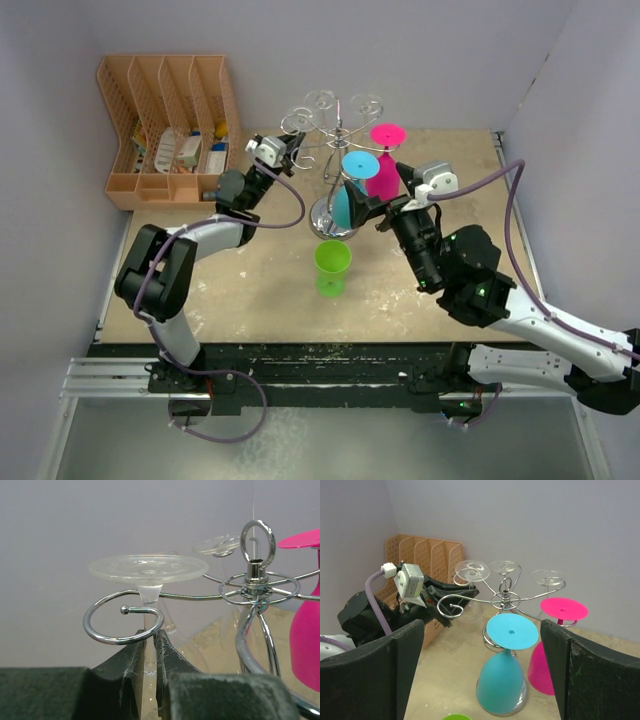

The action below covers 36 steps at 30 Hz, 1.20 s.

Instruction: Place the wine glass upside down on the wine glass rack

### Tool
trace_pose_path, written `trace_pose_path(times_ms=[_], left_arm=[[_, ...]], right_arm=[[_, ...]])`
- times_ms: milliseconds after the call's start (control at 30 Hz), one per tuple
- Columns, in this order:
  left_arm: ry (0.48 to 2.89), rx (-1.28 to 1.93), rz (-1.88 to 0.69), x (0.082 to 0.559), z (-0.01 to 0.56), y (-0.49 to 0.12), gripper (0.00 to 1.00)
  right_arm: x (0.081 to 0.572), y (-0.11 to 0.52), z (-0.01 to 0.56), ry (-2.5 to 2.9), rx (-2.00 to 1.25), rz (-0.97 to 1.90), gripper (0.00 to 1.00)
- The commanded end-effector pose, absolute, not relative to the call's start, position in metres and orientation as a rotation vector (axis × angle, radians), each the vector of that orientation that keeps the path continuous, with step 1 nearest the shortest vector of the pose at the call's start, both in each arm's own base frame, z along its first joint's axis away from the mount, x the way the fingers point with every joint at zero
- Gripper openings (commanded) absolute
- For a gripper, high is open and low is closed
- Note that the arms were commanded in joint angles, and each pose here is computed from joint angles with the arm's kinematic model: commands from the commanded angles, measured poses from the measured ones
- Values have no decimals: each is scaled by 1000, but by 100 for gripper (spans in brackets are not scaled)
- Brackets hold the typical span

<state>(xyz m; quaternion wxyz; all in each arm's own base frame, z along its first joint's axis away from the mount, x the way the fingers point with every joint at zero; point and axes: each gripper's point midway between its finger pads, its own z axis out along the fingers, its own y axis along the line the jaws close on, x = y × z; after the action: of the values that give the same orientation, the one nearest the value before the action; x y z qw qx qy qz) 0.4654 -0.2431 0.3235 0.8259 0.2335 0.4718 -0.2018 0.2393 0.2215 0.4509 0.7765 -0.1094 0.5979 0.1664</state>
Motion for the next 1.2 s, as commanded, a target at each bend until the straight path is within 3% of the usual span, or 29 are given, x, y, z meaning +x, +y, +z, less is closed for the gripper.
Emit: trace_pose_path(times_ms=[0,400,1167], left_arm=[[847,413,-372,467,376,-224,0],[827,384,-333,468,386,-202,0],[835,607,-449,432,358,-236,3]], right_arm=[[237,213,477,1252,-184,375,100],[236,212,481,1250,-183,377,100],[237,219,472,1252,-191,393,100]])
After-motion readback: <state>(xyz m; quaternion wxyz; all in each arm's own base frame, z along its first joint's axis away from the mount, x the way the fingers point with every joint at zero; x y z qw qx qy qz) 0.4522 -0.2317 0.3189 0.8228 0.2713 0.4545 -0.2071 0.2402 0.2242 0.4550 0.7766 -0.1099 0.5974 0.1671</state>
